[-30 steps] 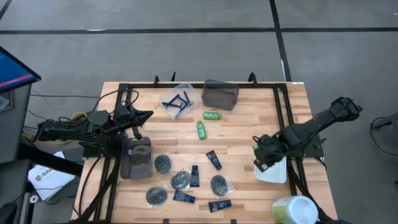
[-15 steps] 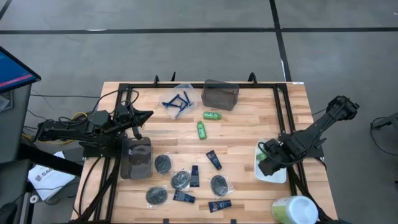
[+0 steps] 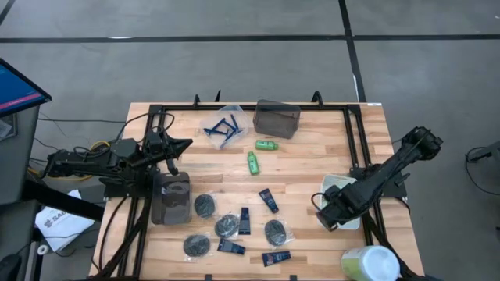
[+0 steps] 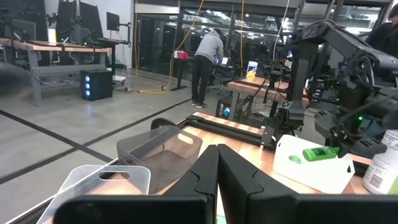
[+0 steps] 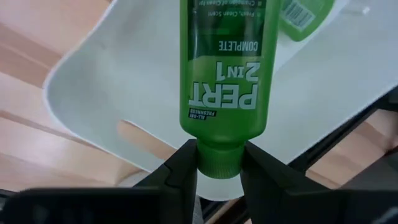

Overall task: Pick & Place Travel size toiletries
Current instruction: Put the green shampoo into the white bin

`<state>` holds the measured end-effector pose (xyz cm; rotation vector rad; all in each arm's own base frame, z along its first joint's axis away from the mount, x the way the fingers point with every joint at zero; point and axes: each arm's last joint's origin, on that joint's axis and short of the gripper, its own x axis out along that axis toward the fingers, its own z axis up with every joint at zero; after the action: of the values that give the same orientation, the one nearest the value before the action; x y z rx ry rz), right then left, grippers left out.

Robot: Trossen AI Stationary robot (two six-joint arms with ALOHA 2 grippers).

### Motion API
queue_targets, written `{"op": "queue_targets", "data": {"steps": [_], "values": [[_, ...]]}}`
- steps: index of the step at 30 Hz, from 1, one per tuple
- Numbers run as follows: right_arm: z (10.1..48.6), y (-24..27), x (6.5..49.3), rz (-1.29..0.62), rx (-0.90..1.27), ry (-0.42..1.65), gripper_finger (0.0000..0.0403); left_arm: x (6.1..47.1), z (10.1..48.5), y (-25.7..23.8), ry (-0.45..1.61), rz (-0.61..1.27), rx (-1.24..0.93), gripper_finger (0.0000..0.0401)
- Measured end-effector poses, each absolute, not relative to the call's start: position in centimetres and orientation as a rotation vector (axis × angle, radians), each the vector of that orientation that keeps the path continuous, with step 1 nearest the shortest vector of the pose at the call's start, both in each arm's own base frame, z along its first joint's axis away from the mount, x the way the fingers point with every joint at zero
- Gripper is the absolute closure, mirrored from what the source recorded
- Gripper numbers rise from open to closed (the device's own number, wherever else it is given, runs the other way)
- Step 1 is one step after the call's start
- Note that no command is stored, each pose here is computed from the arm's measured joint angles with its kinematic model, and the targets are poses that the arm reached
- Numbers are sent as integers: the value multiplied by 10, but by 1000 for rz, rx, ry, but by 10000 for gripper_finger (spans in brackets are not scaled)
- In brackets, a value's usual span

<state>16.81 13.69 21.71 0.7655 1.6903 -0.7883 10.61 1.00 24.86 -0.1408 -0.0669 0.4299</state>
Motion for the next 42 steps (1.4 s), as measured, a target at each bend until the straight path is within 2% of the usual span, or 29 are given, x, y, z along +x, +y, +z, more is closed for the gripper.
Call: {"op": "queue_targets", "data": {"steps": [20,26,32,35,42], "values": [[197,133,183,-675,596,1825,299,106,249,10,-63,436,-117,401],[197,134,182,-656,581,1835,279,106,249,10,-62,437,-117,401],[205,130,182,-603,586,1823,239,106,249,10,-63,437,-117,401],[227,119,185,-575,620,1736,216,106,249,10,-63,438,-117,401],[285,66,206,-555,618,1298,189,106,249,10,-62,438,-117,401]]}}
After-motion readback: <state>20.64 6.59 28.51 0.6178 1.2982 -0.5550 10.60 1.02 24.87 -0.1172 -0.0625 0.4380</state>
